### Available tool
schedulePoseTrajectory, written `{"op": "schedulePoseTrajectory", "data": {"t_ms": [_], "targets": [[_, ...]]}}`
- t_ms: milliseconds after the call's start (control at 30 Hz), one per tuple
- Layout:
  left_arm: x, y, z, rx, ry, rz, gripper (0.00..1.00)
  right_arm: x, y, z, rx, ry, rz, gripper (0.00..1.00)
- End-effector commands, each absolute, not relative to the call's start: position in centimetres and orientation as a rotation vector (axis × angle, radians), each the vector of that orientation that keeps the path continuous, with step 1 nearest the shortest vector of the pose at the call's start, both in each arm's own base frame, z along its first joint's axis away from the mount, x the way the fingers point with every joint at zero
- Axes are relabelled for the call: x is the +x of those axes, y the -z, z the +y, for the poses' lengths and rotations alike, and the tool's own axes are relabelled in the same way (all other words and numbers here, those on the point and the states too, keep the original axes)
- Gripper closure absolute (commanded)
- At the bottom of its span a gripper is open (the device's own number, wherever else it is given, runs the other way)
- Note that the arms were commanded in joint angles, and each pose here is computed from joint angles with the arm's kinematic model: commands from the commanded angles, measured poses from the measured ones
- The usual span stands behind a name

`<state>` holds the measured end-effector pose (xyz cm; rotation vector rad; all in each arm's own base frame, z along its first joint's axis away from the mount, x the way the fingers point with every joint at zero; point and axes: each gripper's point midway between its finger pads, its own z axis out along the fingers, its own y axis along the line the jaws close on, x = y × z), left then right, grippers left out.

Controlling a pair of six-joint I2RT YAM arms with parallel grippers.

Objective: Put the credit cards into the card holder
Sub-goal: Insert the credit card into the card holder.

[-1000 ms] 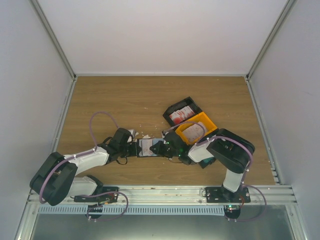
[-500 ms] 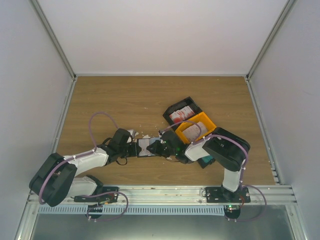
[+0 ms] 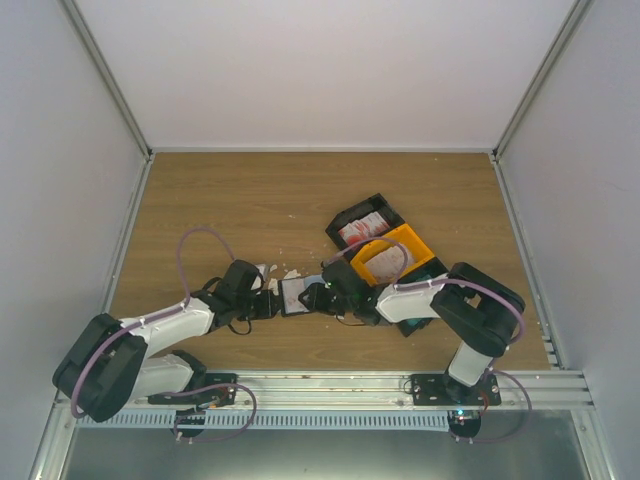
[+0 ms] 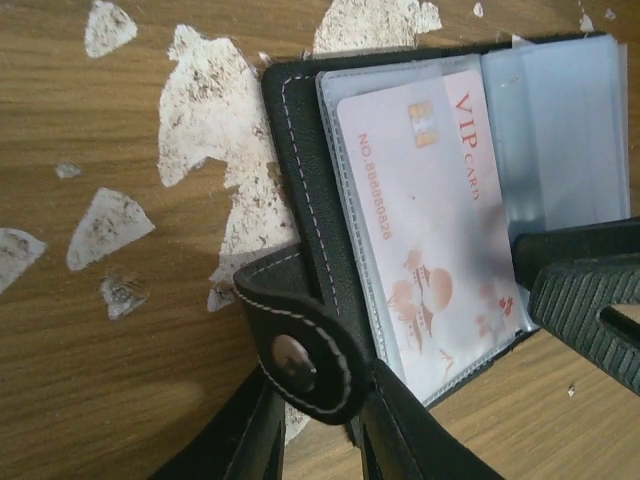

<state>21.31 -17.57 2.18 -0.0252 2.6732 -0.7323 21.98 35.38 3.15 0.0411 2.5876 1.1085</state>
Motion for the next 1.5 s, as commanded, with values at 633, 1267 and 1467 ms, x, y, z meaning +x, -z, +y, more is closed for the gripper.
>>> {"op": "schedulePoseTrajectory", "data": {"t_ms": [633, 1267, 1467], "targets": [[20.9, -1.9, -18.1, 0.020, 0.757, 2.709, 0.75, 22.2, -2.5, 36.6, -0.230, -0.876, 2.613, 0.90], [22.6, -15.9, -17.3, 0.035, 0.809, 2.346, 0.19, 21.3, -12.3, 20.4, -0.005, -0.314, 2.457, 0.37], [22.8, -19.8, -16.5, 0.090, 0.770, 2.221, 0.01, 21.2, -13.9, 15.6, 0.092, -0.186, 2.390, 0.24]]}}
